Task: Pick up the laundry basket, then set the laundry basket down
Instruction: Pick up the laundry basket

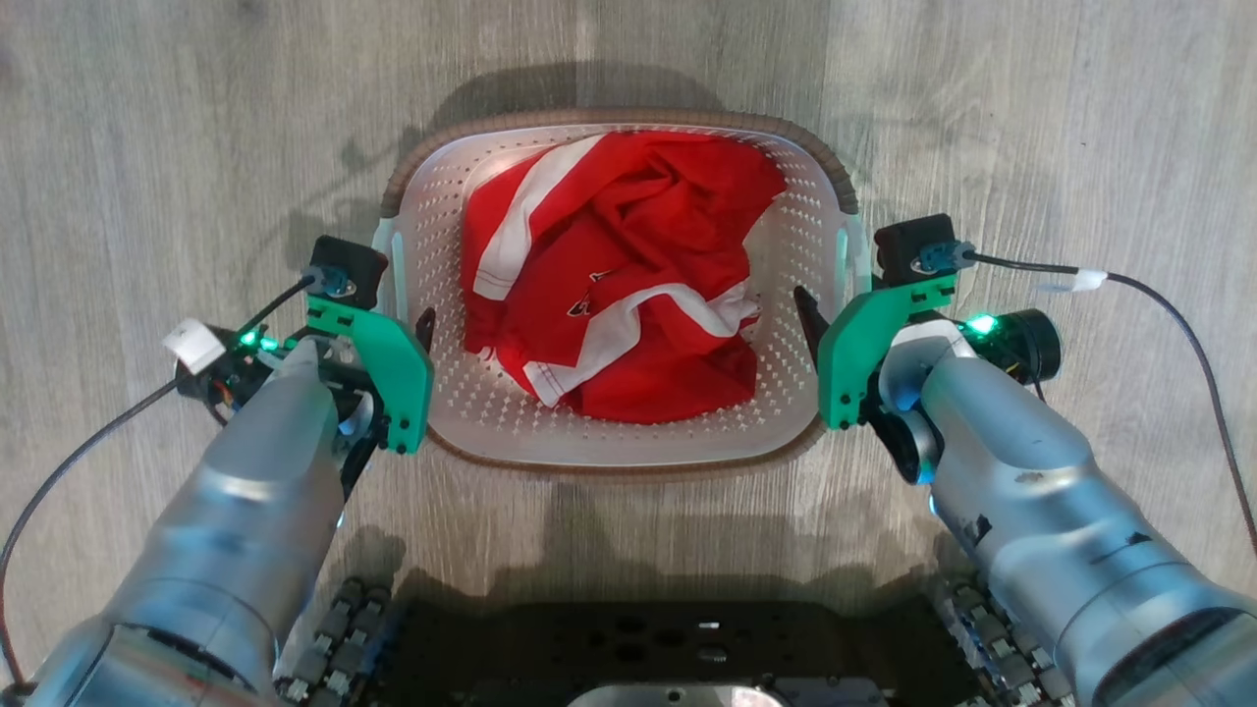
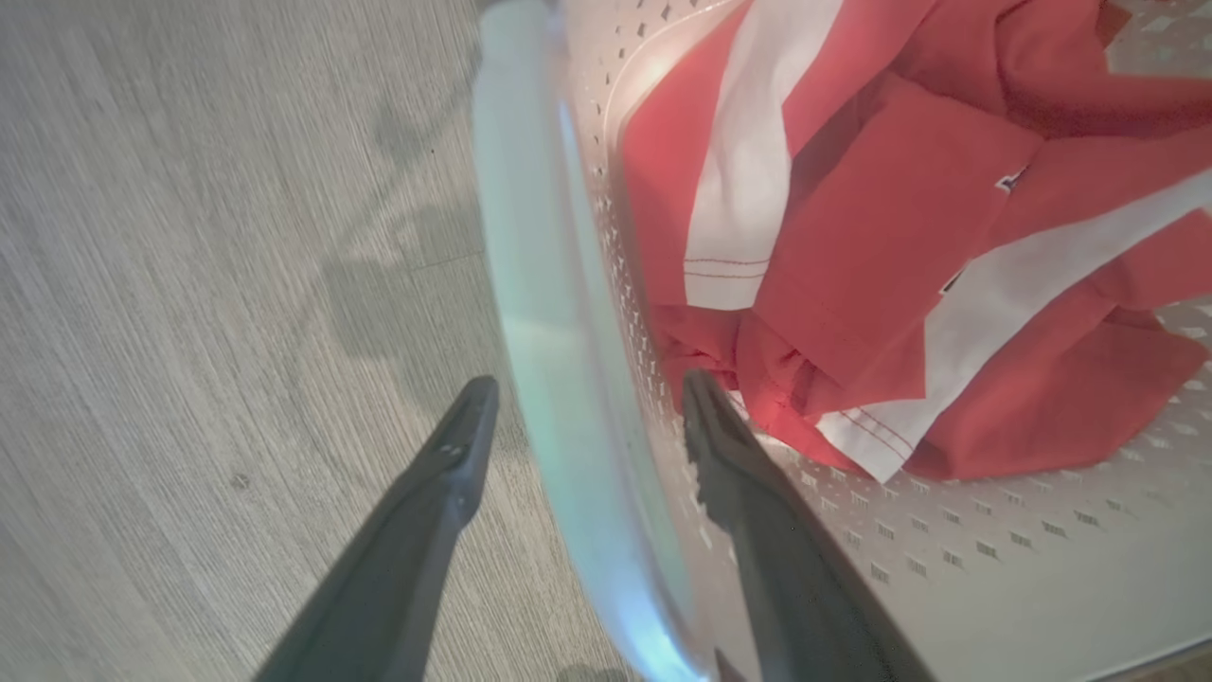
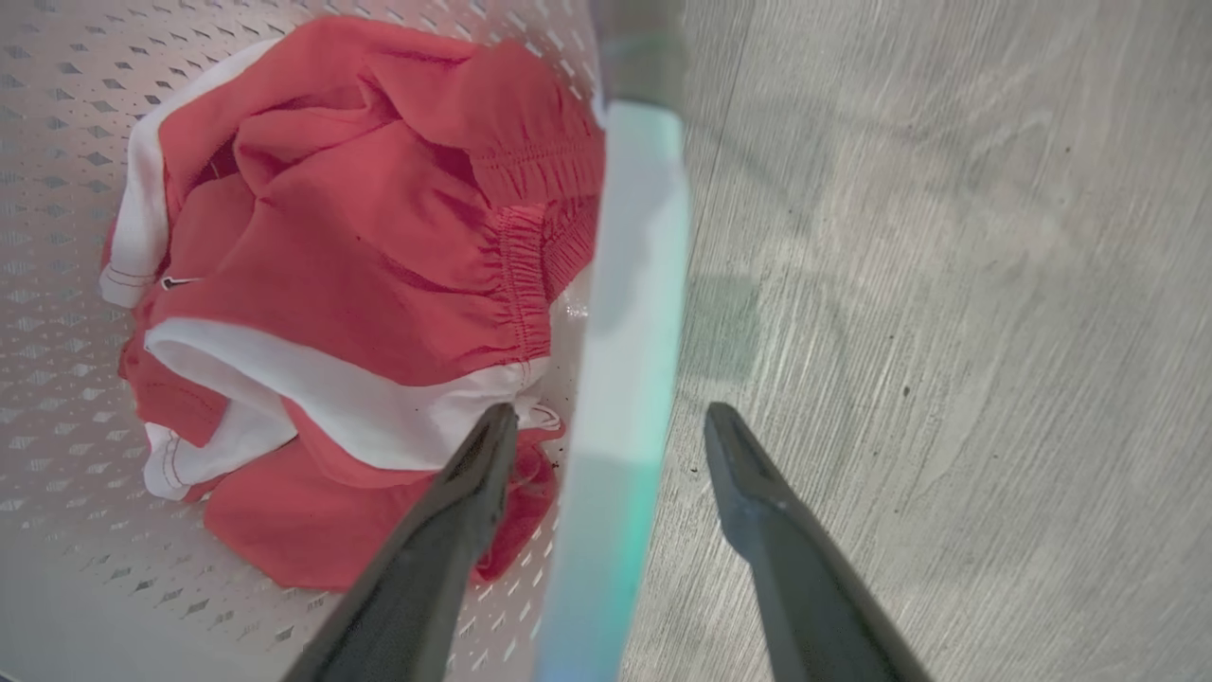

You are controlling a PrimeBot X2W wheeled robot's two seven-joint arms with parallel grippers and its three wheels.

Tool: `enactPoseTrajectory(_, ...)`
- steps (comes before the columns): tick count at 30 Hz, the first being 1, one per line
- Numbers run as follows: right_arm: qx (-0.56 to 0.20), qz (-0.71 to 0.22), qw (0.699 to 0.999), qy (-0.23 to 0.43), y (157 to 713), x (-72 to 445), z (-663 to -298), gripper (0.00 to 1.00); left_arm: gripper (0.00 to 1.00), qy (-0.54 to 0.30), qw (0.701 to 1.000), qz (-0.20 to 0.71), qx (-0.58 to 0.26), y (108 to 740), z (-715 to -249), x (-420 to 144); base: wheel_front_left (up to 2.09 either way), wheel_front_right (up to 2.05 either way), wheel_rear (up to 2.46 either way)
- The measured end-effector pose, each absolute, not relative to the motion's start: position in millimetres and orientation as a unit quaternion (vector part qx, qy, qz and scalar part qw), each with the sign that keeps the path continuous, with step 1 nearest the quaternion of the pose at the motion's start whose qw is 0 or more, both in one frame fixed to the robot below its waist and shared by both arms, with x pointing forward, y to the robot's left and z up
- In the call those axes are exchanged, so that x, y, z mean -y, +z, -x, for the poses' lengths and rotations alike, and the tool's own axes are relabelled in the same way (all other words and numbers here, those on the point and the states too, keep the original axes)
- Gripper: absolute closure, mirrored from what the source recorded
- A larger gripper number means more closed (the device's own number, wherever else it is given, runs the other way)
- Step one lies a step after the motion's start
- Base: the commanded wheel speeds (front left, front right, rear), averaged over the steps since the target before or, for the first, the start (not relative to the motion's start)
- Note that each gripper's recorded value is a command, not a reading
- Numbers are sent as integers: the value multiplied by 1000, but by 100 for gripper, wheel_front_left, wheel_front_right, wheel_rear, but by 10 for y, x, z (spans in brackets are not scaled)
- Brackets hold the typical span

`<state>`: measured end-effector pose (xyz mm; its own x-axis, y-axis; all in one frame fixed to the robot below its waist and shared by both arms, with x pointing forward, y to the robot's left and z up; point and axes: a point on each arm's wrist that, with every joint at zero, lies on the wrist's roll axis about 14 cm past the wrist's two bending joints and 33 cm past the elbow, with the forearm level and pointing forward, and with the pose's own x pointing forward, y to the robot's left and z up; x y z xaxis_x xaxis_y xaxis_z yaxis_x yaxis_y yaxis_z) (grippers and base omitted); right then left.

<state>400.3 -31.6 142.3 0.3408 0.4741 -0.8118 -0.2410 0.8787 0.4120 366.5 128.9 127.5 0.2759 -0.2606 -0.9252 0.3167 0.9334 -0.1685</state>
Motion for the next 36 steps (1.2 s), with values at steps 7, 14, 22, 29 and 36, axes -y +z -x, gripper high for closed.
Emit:
enactPoseTrajectory(7, -539, -112, 805, 221, 1373, 298, -3939, 0, 0, -181, 796, -23, -577, 1258, -3636, -1288, 0, 0, 0)
enactPoseTrajectory(14, -532, -117, 809, 223, 1375, 264, -4033, 0, 0, -186, 806, -22, -562, 1269, -3748, -1255, 0, 0, 0)
enactPoseTrajectory(22, -534, -131, 806, 221, 1359, 212, -4030, 100, 100, -184, 805, -12, -563, 1258, -3736, -1218, 0, 0, 0)
enactPoseTrajectory(29, -540, -144, 801, 213, 1335, 207, -4008, 100, 100, -178, 808, -4, -562, 1259, -3742, -1224, 0, 0, 0)
enactPoseTrajectory(36, -542, -141, 801, 211, 1353, 232, -4020, 100, 100, -187, 807, -5, -561, 1282, -3740, -1184, 0, 0, 0)
